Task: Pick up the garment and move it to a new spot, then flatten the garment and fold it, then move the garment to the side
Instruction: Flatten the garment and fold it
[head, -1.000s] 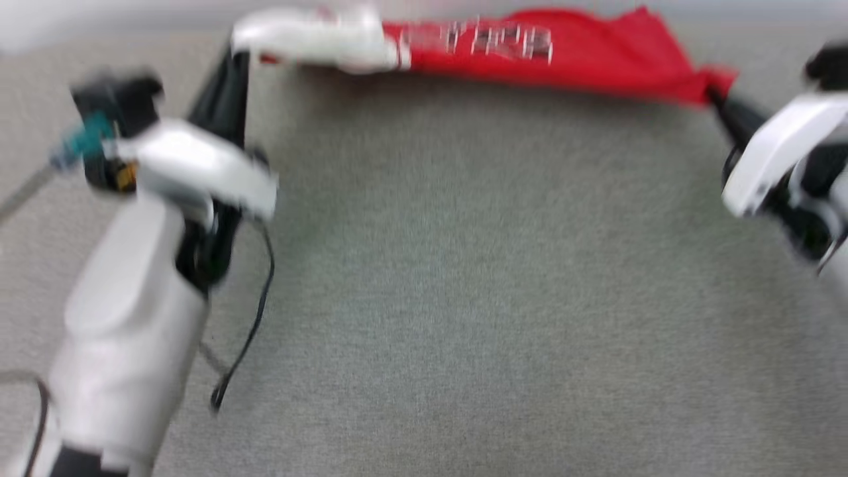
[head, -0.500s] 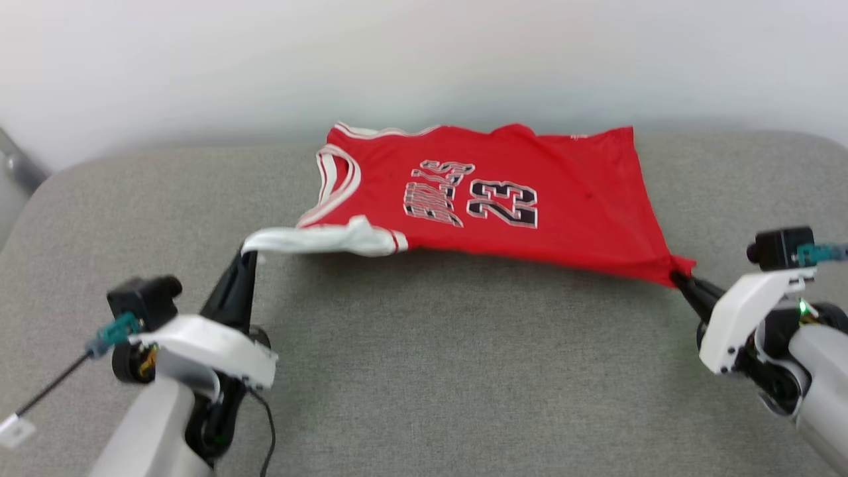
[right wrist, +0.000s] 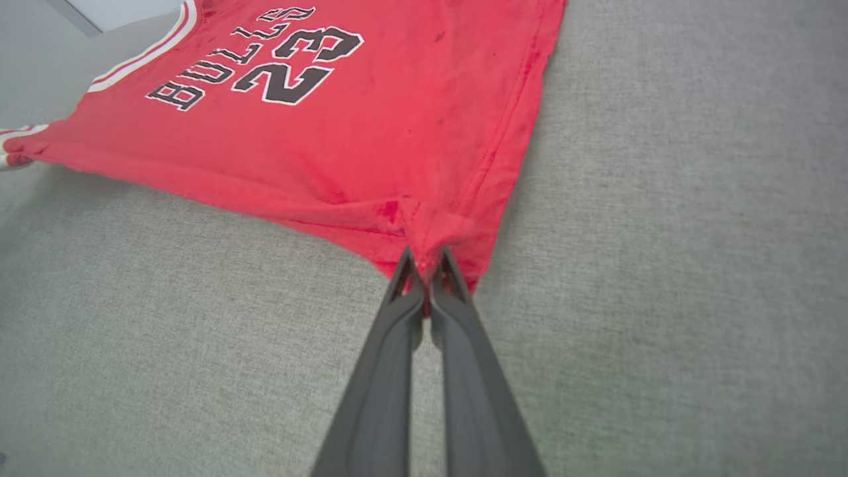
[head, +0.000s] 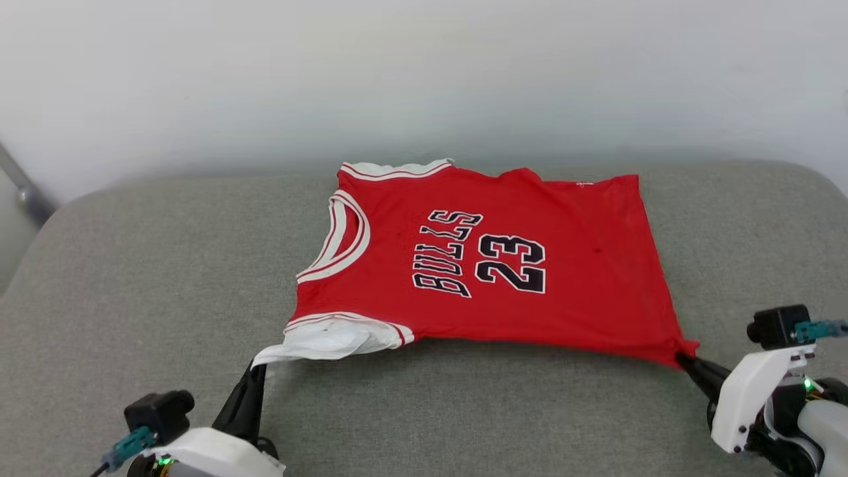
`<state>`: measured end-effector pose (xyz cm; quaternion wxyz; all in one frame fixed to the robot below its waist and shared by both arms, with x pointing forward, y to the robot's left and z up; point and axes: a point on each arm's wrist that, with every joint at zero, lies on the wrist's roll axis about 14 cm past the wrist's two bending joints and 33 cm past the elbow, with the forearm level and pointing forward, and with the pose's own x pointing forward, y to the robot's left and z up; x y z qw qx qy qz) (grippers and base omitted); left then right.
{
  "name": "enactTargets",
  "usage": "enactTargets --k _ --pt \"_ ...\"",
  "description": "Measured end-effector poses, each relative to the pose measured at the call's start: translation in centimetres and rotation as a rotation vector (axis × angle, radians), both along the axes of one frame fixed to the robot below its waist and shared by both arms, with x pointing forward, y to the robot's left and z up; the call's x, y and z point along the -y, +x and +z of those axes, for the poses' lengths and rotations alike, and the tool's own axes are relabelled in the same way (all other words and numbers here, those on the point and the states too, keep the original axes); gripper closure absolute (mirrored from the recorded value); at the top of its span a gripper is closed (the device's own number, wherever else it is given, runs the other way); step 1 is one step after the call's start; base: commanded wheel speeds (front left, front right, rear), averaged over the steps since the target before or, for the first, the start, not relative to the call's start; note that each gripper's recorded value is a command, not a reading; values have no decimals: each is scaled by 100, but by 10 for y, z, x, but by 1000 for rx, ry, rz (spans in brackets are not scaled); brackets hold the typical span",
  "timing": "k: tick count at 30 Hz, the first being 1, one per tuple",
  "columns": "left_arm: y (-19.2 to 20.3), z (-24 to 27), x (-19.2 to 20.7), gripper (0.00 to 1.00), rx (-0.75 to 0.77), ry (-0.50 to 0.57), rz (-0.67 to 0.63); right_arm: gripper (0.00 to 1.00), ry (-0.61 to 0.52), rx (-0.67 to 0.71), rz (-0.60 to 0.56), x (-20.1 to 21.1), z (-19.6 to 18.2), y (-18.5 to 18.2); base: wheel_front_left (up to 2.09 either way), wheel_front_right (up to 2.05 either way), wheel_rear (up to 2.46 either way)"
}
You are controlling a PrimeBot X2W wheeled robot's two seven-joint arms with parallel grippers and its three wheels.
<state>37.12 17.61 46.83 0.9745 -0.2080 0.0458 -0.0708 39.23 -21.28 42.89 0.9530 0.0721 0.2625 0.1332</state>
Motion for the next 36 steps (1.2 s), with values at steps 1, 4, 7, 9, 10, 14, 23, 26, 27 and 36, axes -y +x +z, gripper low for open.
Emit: enactTargets --k 1,4,7,9,10,14,23,26,27,36 --pt "-3 -2 -2 100 -4 -1 6 100 -1 -6 5 0 -2 -4 0 0 0" --pt "-16 -5 -6 100 -10 -16 27 100 -3 -21 17 0 -8 -15 0 0 0" --pt "-27 -5 -12 100 -6 -20 50 100 -15 -24 35 1 -12 -25 0 0 0" --pt "-36 -6 -14 100 -6 -29 63 100 -14 -25 42 0 -15 -32 0 0 0" --pt "-40 -6 -14 100 -5 -33 71 100 -15 -26 47 0 -16 -35 0 0 0" --pt "-56 -8 -19 100 -2 -20 88 100 -17 -37 52 3 -22 -49 0 0 0" --pt "-89 -16 -21 100 -23 -40 128 100 20 -73 83 -2 -35 -80 0 0 0" --pt "-94 -14 -22 100 -19 -51 147 100 25 -87 94 -2 -40 -90 0 0 0" --pt "-96 -14 -22 100 -19 -46 145 100 22 -92 96 -1 -41 -92 0 0 0" --pt "-71 16 -21 100 74 -8 98 100 42 -49 99 -2 -30 -85 0 0 0"
